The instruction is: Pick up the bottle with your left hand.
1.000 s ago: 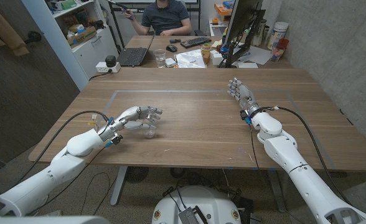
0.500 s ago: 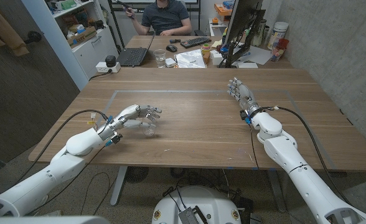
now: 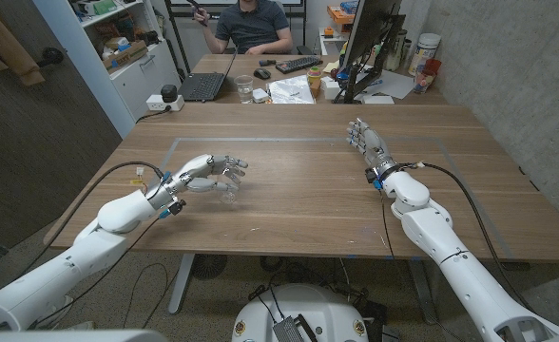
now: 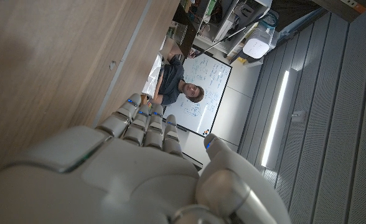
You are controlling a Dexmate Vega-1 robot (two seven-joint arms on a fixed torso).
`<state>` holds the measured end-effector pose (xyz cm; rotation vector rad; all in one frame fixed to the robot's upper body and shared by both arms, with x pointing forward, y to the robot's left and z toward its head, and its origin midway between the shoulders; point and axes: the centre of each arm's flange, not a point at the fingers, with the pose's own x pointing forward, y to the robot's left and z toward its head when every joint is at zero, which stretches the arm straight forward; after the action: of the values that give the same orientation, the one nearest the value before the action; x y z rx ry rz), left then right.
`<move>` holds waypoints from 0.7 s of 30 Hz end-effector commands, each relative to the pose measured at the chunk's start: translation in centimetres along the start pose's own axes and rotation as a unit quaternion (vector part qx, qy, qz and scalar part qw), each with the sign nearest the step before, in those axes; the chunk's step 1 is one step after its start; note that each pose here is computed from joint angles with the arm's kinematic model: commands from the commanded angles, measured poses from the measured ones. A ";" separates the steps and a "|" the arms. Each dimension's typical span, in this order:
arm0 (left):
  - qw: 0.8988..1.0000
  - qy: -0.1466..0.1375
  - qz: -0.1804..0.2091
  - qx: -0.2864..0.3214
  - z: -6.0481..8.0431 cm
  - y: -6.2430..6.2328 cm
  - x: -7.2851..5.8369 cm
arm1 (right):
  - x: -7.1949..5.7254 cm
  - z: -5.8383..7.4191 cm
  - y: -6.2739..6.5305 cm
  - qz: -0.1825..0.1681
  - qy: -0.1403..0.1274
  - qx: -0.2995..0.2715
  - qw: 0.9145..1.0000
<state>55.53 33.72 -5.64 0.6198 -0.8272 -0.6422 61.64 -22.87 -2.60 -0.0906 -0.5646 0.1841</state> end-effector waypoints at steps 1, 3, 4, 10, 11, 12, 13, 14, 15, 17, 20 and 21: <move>1.000 -0.014 -0.003 0.009 1.9 0.8 0.4 | 0.1 -0.2 0.0 0.001 0.003 -0.004 1.000; 1.000 -0.017 -0.001 0.001 2.0 0.8 0.4 | 0.0 -0.2 -0.1 0.001 0.002 -0.002 1.000; 1.000 -0.016 -0.003 0.009 2.2 0.8 0.4 | 0.0 -0.2 -0.1 0.000 0.003 -0.001 1.000; 1.000 -0.019 0.000 0.010 2.7 1.1 0.5 | 0.1 -0.3 -0.1 0.003 0.004 0.001 1.000; 1.000 -0.020 0.001 0.015 2.9 1.2 0.5 | 0.2 -0.3 -0.1 0.004 0.004 0.000 1.000; 1.000 -0.023 0.000 0.012 3.0 1.2 0.5 | 0.2 -0.3 -0.1 0.005 0.005 -0.002 1.000; 1.000 -0.025 -0.001 0.010 3.2 1.3 0.5 | 0.3 -0.4 -0.1 0.004 0.005 0.000 1.000; 1.000 -0.027 0.000 0.013 3.4 1.3 0.5 | 0.3 -0.4 -0.1 0.004 0.005 0.000 1.000; 0.999 -0.031 0.000 0.011 3.6 1.3 0.5 | 0.4 -0.4 0.0 0.005 0.005 -0.001 1.000; 0.999 -0.029 0.000 0.017 3.9 1.6 0.6 | 0.4 -0.3 0.0 0.005 0.004 -0.001 1.000; 0.999 -0.034 -0.001 0.018 4.4 1.7 0.6 | 0.4 -0.3 0.0 0.006 0.003 -0.003 1.000; 0.999 -0.036 -0.003 0.017 4.5 1.7 0.7 | 0.4 -0.4 0.0 0.005 0.004 -0.004 1.000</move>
<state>53.90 33.47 -3.24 0.6253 -0.8727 -0.6479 62.01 -22.94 -2.69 -0.0956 -0.5576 0.1892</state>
